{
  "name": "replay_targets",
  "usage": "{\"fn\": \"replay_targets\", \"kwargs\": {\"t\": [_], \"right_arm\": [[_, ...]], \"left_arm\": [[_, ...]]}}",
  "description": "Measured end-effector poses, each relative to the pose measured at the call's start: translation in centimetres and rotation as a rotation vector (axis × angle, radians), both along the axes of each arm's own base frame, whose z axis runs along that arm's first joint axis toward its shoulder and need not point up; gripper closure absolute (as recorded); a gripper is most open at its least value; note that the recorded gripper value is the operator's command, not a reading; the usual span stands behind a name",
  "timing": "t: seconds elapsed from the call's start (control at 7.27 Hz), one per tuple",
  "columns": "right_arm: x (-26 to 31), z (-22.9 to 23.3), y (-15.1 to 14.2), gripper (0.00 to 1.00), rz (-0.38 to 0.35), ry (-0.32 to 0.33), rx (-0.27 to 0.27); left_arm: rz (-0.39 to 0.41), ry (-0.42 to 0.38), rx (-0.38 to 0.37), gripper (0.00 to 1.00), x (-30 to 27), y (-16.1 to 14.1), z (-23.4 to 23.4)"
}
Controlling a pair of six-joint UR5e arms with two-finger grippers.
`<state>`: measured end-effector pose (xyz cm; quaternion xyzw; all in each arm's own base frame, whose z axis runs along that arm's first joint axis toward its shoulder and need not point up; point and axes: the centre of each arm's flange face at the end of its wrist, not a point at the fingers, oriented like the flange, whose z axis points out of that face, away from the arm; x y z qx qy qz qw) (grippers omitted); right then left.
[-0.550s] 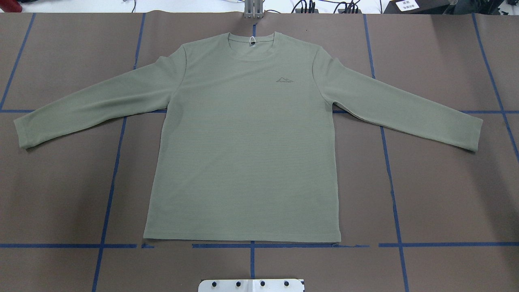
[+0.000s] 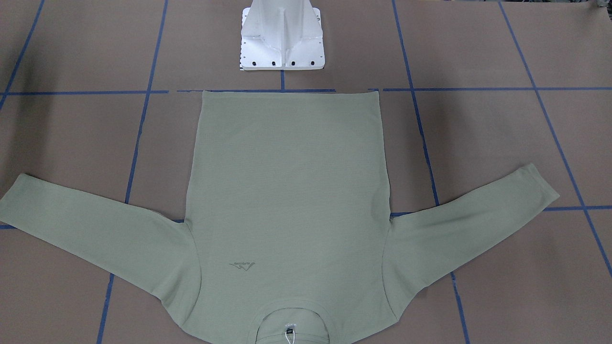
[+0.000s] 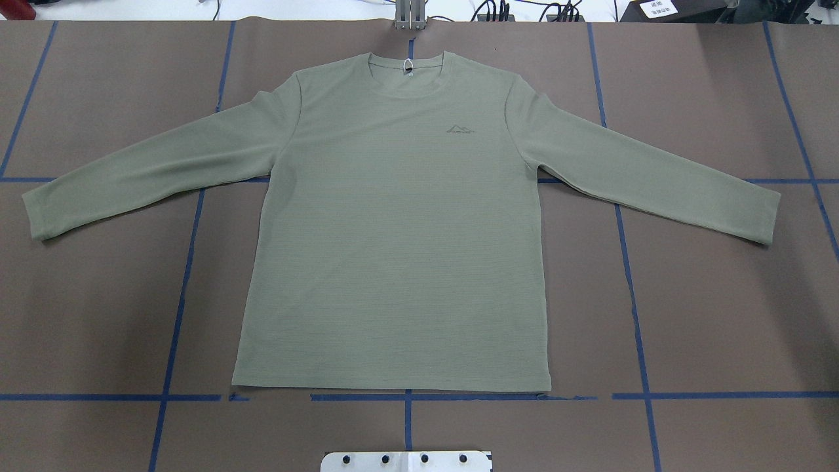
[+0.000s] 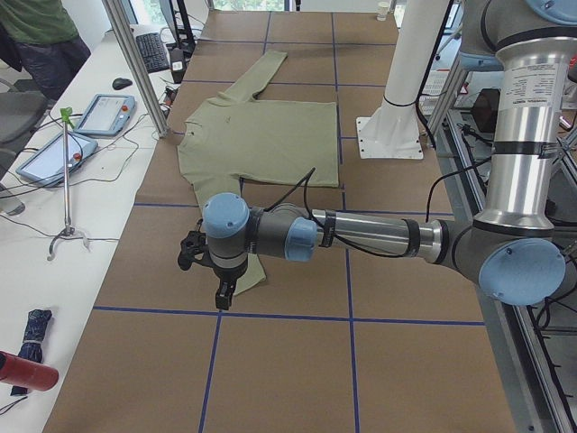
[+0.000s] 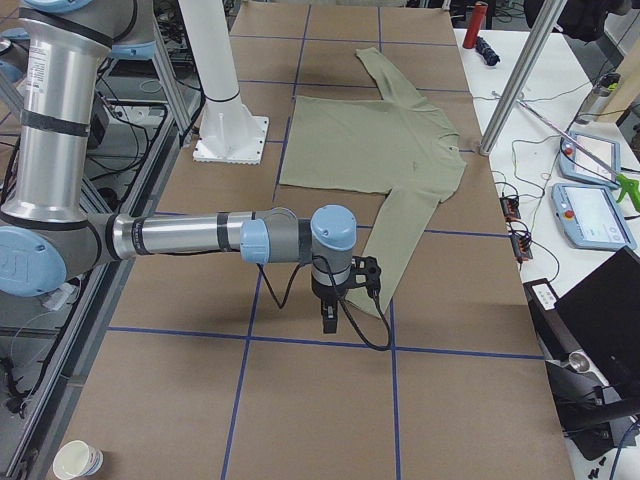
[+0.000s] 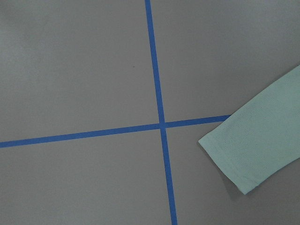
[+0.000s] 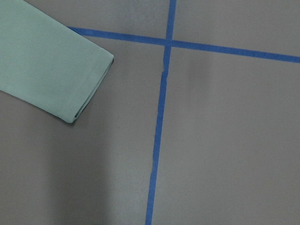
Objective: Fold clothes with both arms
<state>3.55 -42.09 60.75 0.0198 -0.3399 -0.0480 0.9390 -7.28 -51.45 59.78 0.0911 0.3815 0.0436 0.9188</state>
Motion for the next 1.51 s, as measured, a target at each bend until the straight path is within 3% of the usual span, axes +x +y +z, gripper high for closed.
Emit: {"fn": "replay_targets", "kwargs": {"t": [0.28,0.83,0.96,1.24,1.51], "right_arm": [[-0.5,-3.4,-3.3,0.0,0.001,-0.01,0.071],[-1.9,-4.2,-4.9,0.01,-0.003,-0.057,0.128],[-3.5,-2.8,-6.3,0.02,0.012,-0.081,0.135],[-6.6,2.2,-9.9,0.04,0.089,-0.189,0.151],[-9.9,5.7,-10.4,0.11,0.144,-0.253,0.14]], "left_arm": [[-0.009,-0.001,0.056,0.0,-0.1,-2.2,-3.3],[-0.013,0.002,0.094,0.0,-0.1,-3.4,-5.2],[-0.013,0.002,0.1,0.0,-0.1,-3.3,-5.2],[-0.012,0.003,0.106,0.0,-0.1,-3.1,-5.0],[-0.012,0.004,0.105,0.0,-0.1,-3.1,-4.8]]}}
